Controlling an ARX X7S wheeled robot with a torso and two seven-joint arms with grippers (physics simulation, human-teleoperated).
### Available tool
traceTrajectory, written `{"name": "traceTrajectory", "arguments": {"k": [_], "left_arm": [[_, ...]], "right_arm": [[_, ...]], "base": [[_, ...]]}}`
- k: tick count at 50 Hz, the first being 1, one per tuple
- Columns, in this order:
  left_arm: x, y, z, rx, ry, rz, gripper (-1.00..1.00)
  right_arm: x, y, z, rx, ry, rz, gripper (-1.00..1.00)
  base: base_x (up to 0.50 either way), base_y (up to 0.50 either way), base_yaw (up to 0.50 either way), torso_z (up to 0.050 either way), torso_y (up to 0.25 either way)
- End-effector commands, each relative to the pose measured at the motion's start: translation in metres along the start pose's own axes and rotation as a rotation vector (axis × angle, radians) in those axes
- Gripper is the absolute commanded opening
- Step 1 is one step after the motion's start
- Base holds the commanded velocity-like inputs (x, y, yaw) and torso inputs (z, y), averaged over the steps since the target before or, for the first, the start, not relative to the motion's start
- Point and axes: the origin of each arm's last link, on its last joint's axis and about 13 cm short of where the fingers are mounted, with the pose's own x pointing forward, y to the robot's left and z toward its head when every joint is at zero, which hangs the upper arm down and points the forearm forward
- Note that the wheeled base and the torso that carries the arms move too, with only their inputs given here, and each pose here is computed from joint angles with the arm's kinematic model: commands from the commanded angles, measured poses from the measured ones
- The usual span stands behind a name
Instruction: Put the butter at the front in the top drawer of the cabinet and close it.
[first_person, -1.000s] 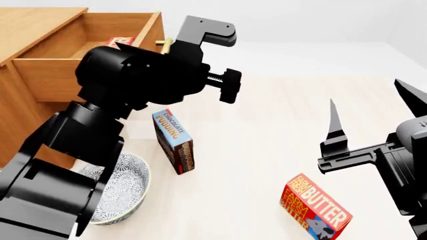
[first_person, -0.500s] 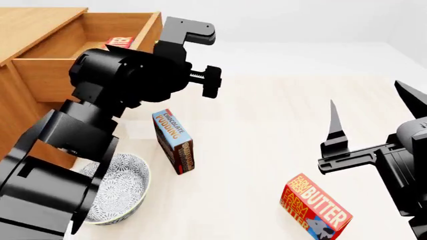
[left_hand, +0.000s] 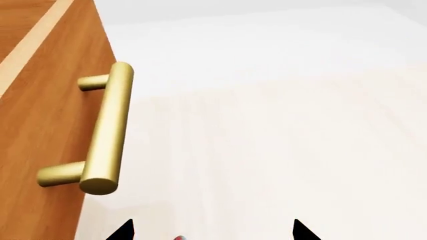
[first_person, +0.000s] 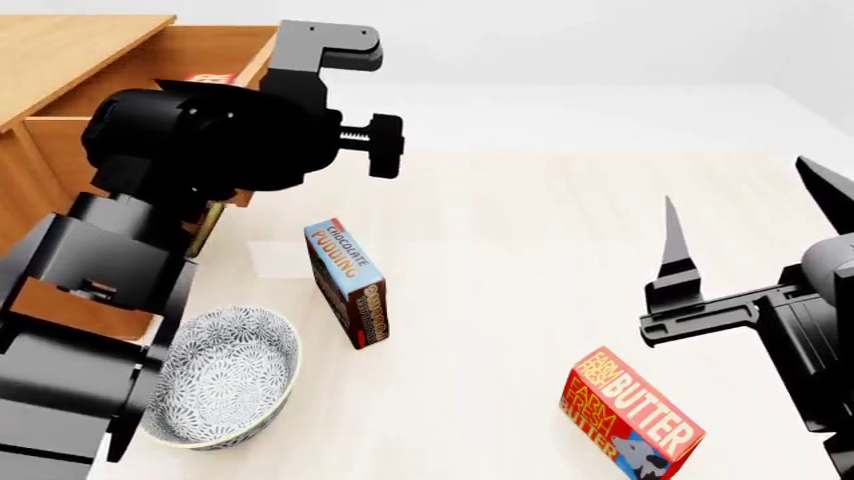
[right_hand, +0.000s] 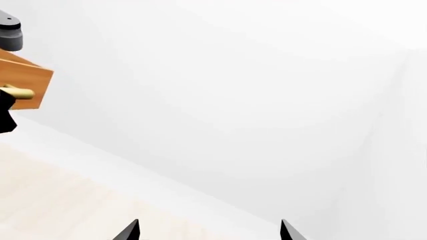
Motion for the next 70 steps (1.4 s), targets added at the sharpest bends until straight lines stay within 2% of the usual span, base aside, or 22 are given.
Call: {"name": "traceTrajectory", "arguments": {"k": [1, 21, 43, 55, 64, 70], "left_arm": [[0.003, 0.018, -0.005, -0.014, 0.015, 0.078, 1.00], [0.017, 0.046, -0.011, -0.098, 0.033, 0.186, 1.00], [-0.006, 0.085, -0.008, -0.159, 0.012, 0.313, 1.00], [-0.008, 0.113, -0.016, -0.227, 0.026, 0.433, 1.00], [-0.007, 0.137, -0.021, -0.277, 0.041, 0.554, 1.00], [-0.007, 0.154, -0.029, -0.312, 0.059, 0.671, 1.00]], "right_arm": [[-0.001, 0.000, 0.001, -0.001, -0.003, -0.003, 1.00], [-0.002, 0.000, 0.000, -0.002, 0.004, -0.005, 1.00], [-0.002, -0.001, 0.000, -0.003, 0.008, -0.008, 1.00], [-0.002, -0.001, -0.001, 0.000, 0.009, -0.009, 1.00], [-0.003, -0.001, 0.000, -0.003, 0.009, -0.011, 1.00], [-0.003, -0.001, 0.001, -0.004, 0.009, -0.011, 1.00]], "base": [[0.00, 0.00, 0.00, 0.000, 0.000], [0.00, 0.00, 0.00, 0.000, 0.000], [0.00, 0.00, 0.00, 0.000, 0.000], [0.00, 0.00, 0.00, 0.000, 0.000], [0.00, 0.00, 0.00, 0.000, 0.000], [0.00, 0.00, 0.00, 0.000, 0.000]]}}
